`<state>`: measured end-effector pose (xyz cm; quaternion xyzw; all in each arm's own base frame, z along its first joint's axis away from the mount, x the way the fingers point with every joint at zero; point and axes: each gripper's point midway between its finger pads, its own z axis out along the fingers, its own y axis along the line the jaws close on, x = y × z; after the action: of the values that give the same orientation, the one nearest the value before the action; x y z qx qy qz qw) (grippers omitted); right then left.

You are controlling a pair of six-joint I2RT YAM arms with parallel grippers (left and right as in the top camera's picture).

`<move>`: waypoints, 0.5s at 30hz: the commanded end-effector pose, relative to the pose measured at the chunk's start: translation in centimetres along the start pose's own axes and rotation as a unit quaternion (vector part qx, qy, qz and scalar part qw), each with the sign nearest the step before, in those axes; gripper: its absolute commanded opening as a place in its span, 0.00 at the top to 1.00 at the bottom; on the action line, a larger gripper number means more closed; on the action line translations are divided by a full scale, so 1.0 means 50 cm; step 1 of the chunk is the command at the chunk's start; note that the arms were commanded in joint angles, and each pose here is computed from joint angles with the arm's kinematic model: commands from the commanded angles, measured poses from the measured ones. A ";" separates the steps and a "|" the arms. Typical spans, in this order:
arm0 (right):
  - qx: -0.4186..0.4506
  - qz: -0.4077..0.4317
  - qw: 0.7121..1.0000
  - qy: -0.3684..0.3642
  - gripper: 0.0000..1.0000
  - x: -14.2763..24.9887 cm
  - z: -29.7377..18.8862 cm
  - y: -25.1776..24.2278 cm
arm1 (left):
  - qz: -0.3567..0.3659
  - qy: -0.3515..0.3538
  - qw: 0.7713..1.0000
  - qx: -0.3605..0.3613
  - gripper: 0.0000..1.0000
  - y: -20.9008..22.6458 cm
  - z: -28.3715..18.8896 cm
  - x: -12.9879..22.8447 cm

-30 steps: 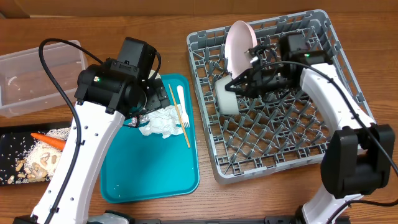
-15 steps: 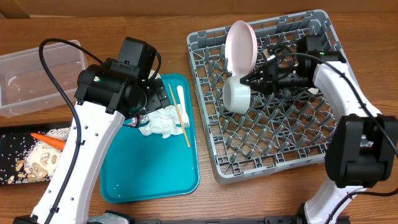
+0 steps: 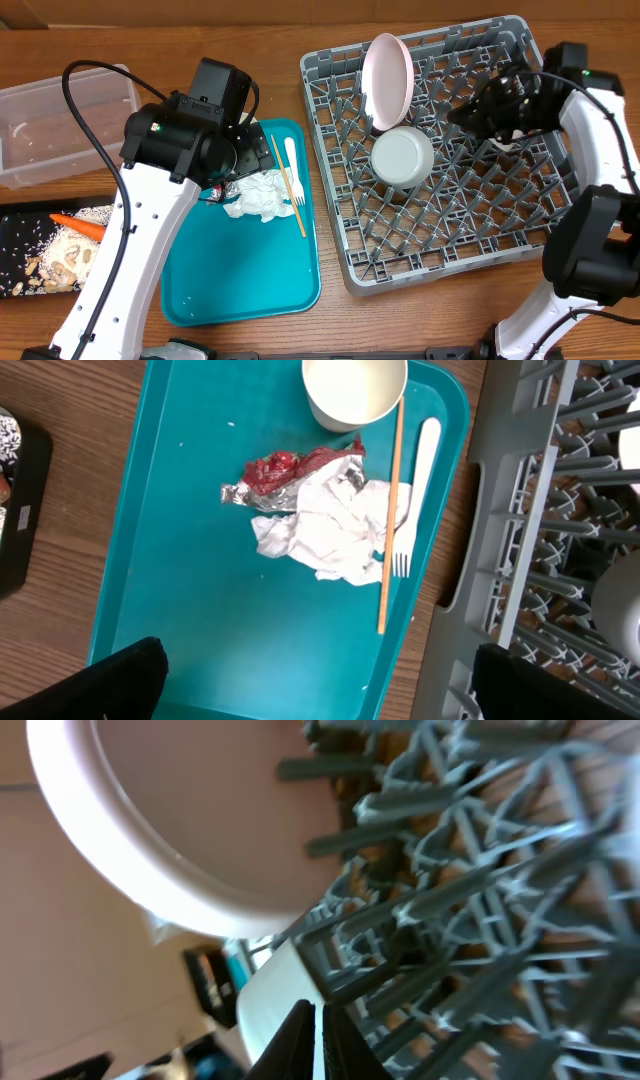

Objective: Sort waste into correct bins and load items into the dishwasher rack
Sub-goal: 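Open the right gripper, release the bowl, and lift away rightward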

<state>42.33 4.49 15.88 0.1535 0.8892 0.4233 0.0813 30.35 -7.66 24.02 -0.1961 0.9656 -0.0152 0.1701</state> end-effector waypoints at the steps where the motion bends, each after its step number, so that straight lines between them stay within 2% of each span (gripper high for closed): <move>1: 0.062 -0.003 0.998 -0.023 0.92 -0.021 -0.019 -0.021 | 0.001 0.002 1.000 0.000 0.00 0.000 0.005 -0.003; 6: 0.133 -0.001 0.991 -0.027 0.92 -0.012 -0.048 -0.029 | 0.001 0.000 1.000 -0.001 0.00 -0.001 0.005 -0.005; 12: 0.162 -0.062 0.984 -0.046 0.92 0.027 -0.098 0.072 | 0.000 -0.006 1.000 0.005 0.00 -0.006 0.005 -0.011; 14: 0.168 -0.086 0.981 -0.035 0.83 0.065 -0.102 0.106 | 0.000 -0.007 1.000 0.006 0.00 -0.007 0.005 -0.013; 15: 0.176 -0.094 0.980 -0.025 0.64 0.087 -0.099 0.115 | -0.001 -0.008 1.000 0.007 0.00 -0.008 0.005 -0.013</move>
<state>39.51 4.18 18.91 0.1452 0.9488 0.2737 0.0609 30.84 -7.83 24.19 -0.1965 0.9637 -0.0208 0.1797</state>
